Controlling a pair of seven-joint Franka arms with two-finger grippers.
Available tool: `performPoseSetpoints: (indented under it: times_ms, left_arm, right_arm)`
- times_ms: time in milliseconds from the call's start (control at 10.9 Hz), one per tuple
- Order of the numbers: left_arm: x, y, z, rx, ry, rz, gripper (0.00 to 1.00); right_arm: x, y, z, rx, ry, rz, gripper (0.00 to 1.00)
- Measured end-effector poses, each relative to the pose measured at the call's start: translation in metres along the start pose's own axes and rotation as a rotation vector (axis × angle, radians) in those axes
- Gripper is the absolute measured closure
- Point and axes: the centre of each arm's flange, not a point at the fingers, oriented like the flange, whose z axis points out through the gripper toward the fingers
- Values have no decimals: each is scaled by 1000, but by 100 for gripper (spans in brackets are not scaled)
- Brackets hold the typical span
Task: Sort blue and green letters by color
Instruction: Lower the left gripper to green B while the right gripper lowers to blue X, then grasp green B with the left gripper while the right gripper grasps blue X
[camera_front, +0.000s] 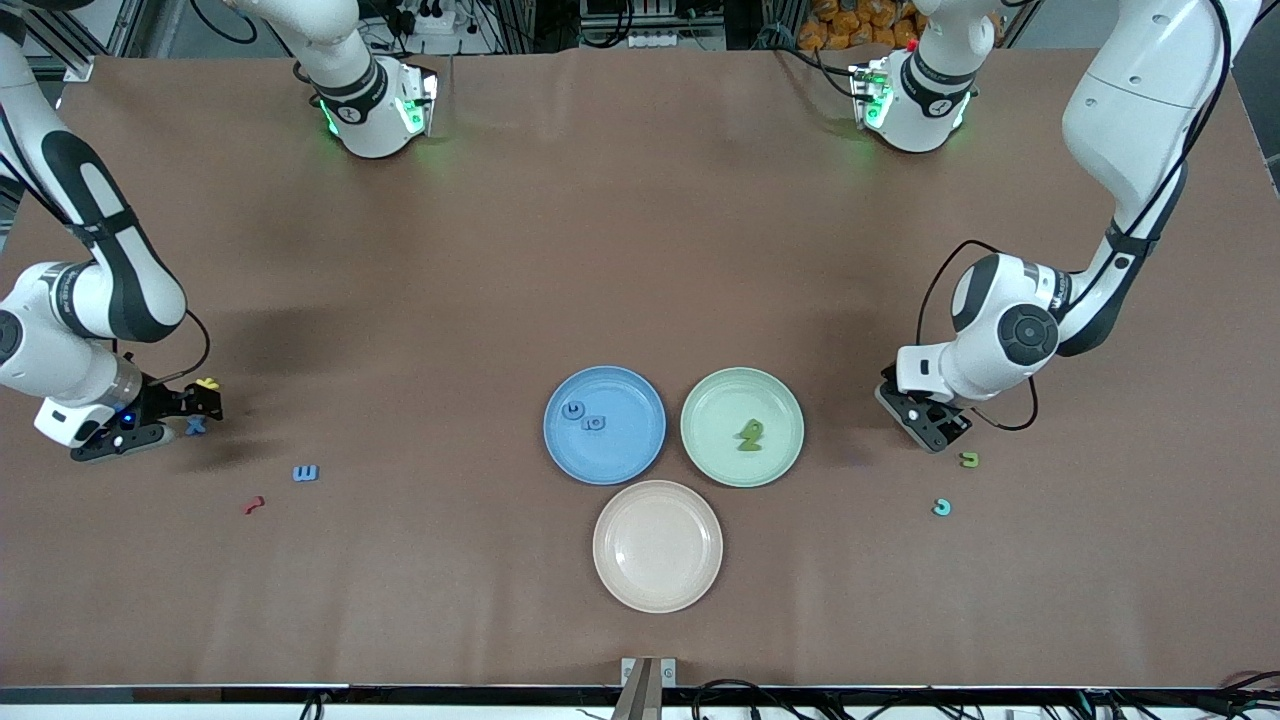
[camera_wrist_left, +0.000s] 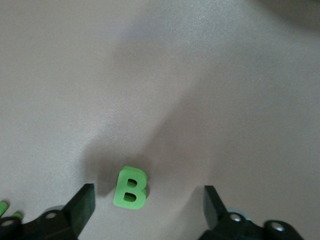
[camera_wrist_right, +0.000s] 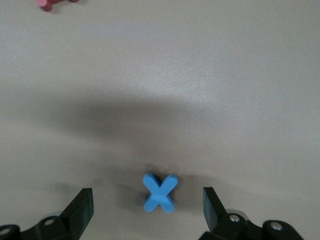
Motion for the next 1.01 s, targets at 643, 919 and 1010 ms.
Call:
performPoseSetpoints:
  times_ms: [643, 919, 1010]
  left_arm:
    - [-1, -2, 2, 14, -12, 2, 43]
    - [4, 3, 0, 42, -31, -46, 66]
    - [4, 3, 0, 43, -34, -51, 72]
  right_arm:
    - [2, 10, 11, 8, 4, 11, 3]
    - [1, 9, 16, 15, 1, 12, 4]
    - [1, 9, 18, 17, -1, 13, 6]
